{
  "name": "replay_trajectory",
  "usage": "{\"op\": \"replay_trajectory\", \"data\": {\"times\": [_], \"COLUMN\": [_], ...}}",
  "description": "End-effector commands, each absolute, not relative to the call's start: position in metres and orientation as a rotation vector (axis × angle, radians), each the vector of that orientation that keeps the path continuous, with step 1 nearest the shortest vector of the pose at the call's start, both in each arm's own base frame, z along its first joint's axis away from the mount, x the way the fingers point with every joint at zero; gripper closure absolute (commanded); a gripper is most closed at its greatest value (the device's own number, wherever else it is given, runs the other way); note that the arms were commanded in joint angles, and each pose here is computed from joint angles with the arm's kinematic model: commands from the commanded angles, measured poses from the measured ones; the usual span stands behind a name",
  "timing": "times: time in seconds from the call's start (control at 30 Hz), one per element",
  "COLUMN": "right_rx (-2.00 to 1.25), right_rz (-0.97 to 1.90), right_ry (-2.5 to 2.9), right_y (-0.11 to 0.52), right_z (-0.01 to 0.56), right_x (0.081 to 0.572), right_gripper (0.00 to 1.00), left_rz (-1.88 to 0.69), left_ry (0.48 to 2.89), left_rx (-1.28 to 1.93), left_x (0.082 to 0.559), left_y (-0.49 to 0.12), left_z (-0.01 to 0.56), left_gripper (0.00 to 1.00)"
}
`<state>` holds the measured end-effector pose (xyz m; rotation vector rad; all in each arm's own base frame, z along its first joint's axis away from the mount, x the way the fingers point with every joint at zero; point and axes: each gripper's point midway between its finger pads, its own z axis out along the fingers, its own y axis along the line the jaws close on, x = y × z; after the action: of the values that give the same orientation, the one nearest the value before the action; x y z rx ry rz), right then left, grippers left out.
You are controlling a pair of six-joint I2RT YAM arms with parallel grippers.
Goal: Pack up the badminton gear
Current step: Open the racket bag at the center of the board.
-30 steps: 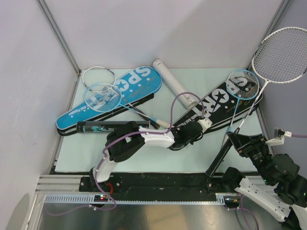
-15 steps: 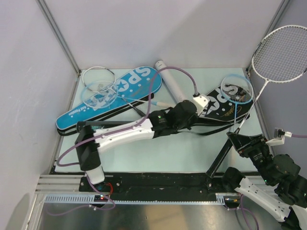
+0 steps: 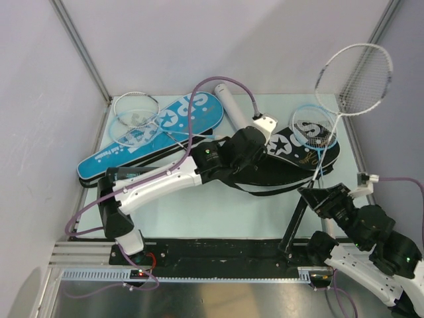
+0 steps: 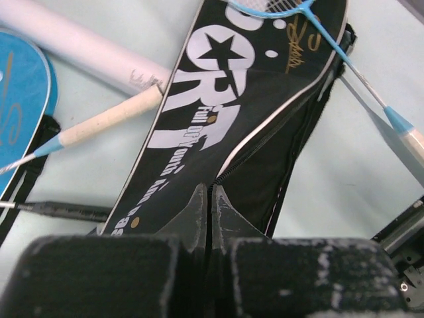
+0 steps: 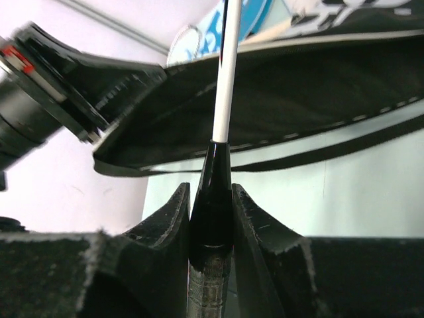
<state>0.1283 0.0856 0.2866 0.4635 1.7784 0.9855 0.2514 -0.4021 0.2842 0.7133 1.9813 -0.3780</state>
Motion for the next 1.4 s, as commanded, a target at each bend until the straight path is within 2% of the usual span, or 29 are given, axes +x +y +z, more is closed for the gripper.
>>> {"op": "replay_trajectory", "data": {"times": [0.0,0.2,0.43,0.67,0.93,1.1,1.37], "right_rx": [0.439,0.416,0.374,0.308,0.439,0.489,0.182], "right_rz": [1.048,1.036,1.035,1.135,1.265,1.352,1.619], "right_ry": [1.844,1.835,1.873,1.938,2.135,2.159,2.192], "right_y": [0.103,0.105,0.117,0.126,0.119,0.107,0.126], "right_z": [0.271,0.270,0.265,0.258,0.218,0.215,0.253], "right_x": [0.123,0.126,0.128,0.107,0.065,0.042,-0.005], "right_gripper": [1.00,1.00,1.00,1.00,1.00,1.00,1.00], "left_rz": [-0.388,-0.221,-0.137,-0.050,0.038,0.033,-0.006], "left_ry": [1.951,1.855,1.773,1.741,1.808,1.917,2.020], "left_rx": [0.420,0.343,0.308,0.216,0.201,0.160,0.063], "left_x": [0.273,0.289,0.301,0.309,0.308,0.310,0.325], "left_y": [-0.359,-0.321,-0.307,-0.279,-0.260,-0.241,-0.218], "left_z": [0.341,0.377,0.416,0.436,0.396,0.341,0.302], "left_gripper": [1.00,1.00,1.00,1.00,1.00,1.00,1.00]}}
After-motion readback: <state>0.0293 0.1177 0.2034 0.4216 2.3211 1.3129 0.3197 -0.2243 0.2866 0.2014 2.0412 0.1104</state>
